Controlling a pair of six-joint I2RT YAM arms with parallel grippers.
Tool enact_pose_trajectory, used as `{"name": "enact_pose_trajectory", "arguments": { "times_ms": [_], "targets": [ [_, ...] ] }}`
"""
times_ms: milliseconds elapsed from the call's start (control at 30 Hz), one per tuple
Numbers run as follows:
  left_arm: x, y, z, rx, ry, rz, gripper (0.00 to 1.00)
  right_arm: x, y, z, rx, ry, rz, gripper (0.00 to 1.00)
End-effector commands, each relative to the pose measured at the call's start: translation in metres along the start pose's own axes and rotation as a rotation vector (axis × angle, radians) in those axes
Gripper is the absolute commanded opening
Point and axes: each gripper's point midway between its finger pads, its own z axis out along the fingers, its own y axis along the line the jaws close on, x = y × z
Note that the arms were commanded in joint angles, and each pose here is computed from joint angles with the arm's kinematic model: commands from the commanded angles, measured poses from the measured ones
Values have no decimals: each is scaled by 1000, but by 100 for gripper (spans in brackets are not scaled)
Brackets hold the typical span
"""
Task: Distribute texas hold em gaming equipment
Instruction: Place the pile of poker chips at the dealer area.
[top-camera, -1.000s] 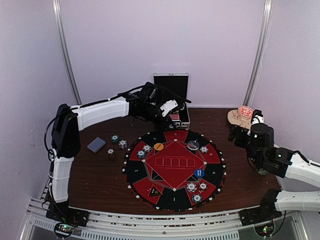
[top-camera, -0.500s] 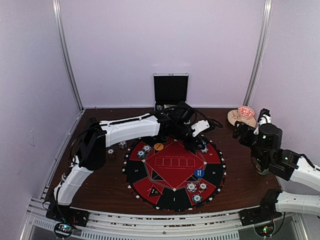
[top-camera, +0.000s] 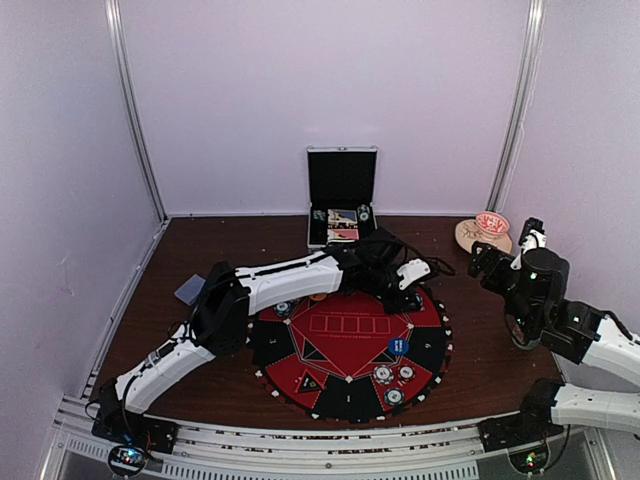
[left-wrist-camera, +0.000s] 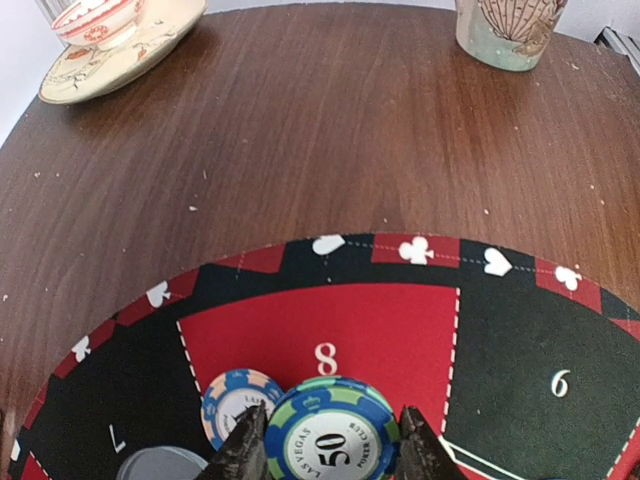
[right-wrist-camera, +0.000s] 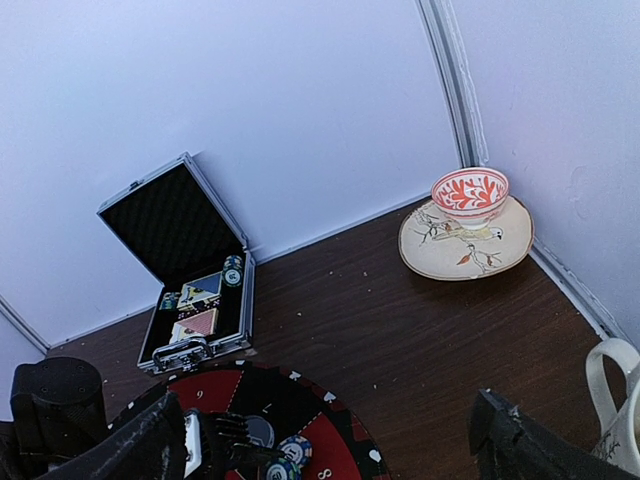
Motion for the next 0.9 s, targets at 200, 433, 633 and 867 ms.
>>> {"name": "enact_pose_trajectory", "arguments": {
  "times_ms": [200,433,633,867],
  "targets": [
    [-6,-3,10,27,-50,-1,13,6,-4,1,8,13,-10,100],
    [6,-11,18,26,-16,11,13,6,-4,1,7,12,-10,100],
    [20,-14,26,22,18,15,13,6,-3,1,5,12,-10,100],
    [31,-12,30,6,43,15,13,6,-3,1,4,14,-12,100]
  ]
}}
